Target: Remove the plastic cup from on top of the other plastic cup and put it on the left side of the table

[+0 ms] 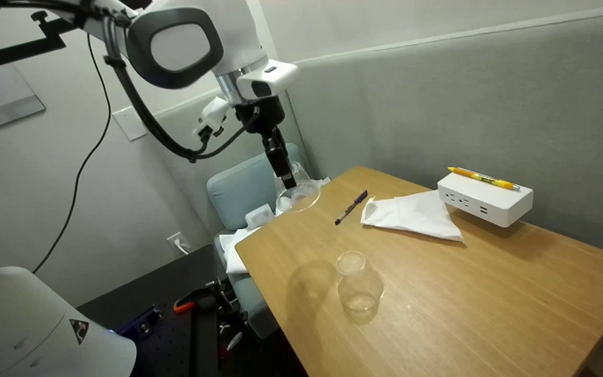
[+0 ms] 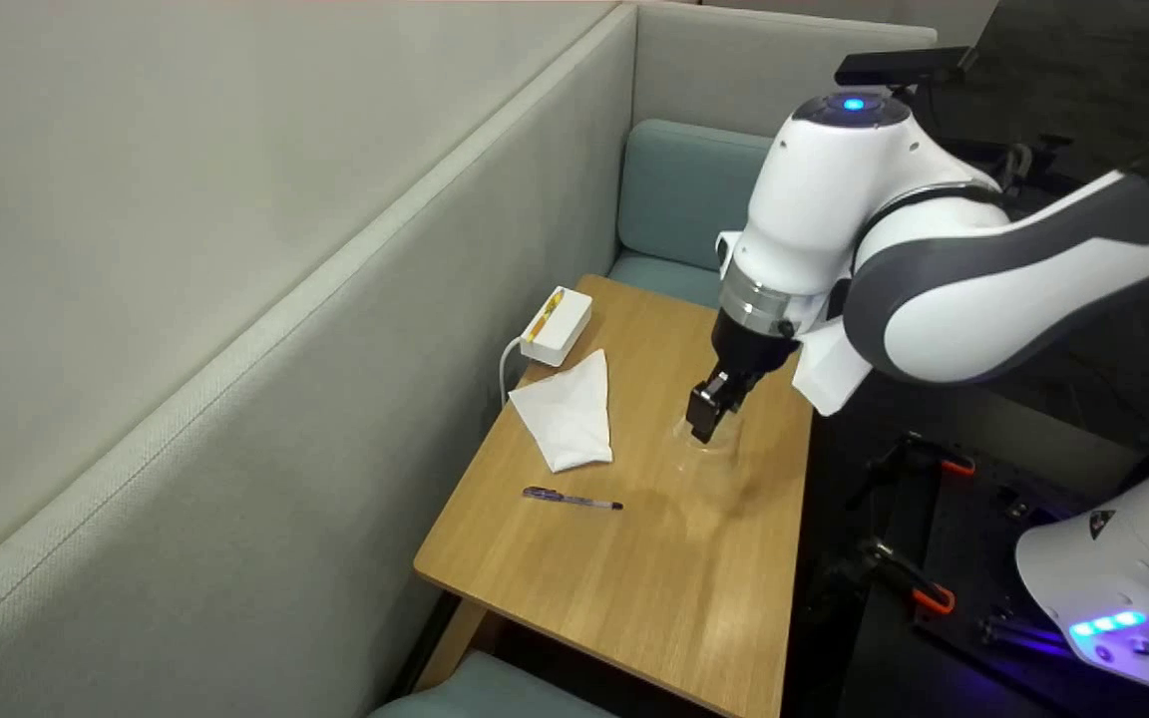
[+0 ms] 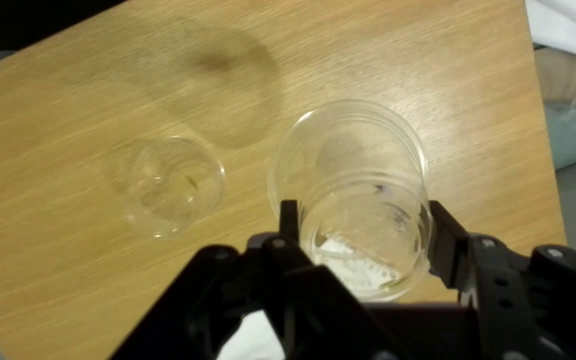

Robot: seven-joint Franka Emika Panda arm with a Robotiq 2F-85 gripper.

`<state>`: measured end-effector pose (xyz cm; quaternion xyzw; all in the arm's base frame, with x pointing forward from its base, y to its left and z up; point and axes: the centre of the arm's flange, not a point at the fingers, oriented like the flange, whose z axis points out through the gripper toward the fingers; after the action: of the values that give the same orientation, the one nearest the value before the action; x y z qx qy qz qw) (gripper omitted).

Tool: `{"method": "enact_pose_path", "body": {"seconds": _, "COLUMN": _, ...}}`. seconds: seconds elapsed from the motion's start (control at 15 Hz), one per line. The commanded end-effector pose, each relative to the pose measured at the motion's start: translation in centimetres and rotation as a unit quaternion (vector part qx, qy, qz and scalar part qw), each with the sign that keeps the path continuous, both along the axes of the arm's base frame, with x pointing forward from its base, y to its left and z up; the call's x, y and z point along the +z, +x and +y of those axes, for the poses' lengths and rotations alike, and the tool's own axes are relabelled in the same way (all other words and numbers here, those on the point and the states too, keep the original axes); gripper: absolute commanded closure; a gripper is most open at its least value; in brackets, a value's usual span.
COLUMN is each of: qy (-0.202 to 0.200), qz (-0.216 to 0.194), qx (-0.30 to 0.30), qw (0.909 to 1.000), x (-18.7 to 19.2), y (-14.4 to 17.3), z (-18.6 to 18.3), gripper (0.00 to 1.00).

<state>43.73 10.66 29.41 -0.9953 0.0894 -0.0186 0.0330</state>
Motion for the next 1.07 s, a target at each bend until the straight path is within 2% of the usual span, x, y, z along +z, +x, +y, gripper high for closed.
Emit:
{"method": "enact_pose_path", "body": {"seconds": 0.0, "qy": -0.002, "qz": 0.005, "qx": 0.048, "qw": 0.9988, "x": -4.4, "y": 0.3, "z": 4.7, "gripper": 0.41}}
{"method": "enact_pose_path", "body": {"seconds": 0.33, "qy": -0.014, "qz": -0.001, "qx": 0.106, "qw": 0.9942, "x": -10.4, "y": 0.4, "z": 8.2, "gripper": 0.42}}
{"method": "enact_pose_path", "body": {"seconds": 0.73, "qy": -0.035, "qz": 0.014, "qx": 0.128, "qw": 0.9911, "x": -15.9, "y": 0.8, "z": 7.7, "gripper": 0.41}}
{"method": "enact_pose_path", "body": {"seconds": 0.8, "qy": -0.036, "qz": 0.014, "qx": 0.127, "qw": 0.9912, "x": -16.2, "y": 0.8, "z": 7.6, "gripper": 0.39}}
{"method": "enact_pose_path", "body": {"seconds": 0.87, "qy": -0.038, "qz": 0.013, "qx": 0.128, "qw": 0.991, "x": -16.4, "y": 0.9, "z": 7.6, "gripper": 0.31}}
{"method": "enact_pose_path", "body": {"seconds": 0.93, "qy": -0.038, "qz": 0.007, "qx": 0.129, "qw": 0.9909, "x": -15.9, "y": 0.9, "z": 7.6, "gripper": 0.12}}
{"method": "enact_pose_path", "body": {"seconds": 1.0, "qy": -0.037, "qz": 0.0, "qx": 0.129, "qw": 0.9909, "x": -15.1, "y": 0.7, "z": 7.5, "gripper": 0.07}}
